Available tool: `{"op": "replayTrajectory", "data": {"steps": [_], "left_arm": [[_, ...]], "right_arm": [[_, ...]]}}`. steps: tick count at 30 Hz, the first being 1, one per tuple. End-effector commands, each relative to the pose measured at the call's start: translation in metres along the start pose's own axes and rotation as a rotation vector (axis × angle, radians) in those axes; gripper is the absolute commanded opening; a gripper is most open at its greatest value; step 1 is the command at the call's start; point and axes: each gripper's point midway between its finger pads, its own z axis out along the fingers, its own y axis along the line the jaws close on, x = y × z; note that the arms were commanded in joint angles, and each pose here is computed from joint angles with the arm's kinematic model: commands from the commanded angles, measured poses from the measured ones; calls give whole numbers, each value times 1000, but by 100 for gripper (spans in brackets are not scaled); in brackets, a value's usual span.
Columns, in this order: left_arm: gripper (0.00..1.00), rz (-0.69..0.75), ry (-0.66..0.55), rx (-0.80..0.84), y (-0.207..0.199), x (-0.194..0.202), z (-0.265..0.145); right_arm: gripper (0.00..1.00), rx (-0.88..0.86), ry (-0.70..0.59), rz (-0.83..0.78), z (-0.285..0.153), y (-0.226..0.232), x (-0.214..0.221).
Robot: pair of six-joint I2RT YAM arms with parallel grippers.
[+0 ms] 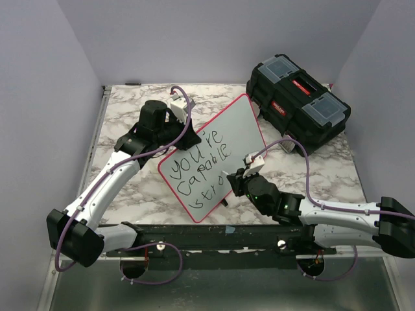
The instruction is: Write a sentence on the whiteboard
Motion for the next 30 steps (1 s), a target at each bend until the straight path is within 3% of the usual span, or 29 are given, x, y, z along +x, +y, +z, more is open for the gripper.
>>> {"op": "replayTrajectory", "data": {"steps": [1,21,30], "left_arm": [[0,42,167,-49,14,47,4],[0,42,170,-48,13,48,5],[0,42,173,-50,14,49,5]], "right_arm": [[1,-8,17,10,2,-3,11],[1,-1,109,49,-10,-17,48],[0,-6,81,47,-7,-10,32]]}}
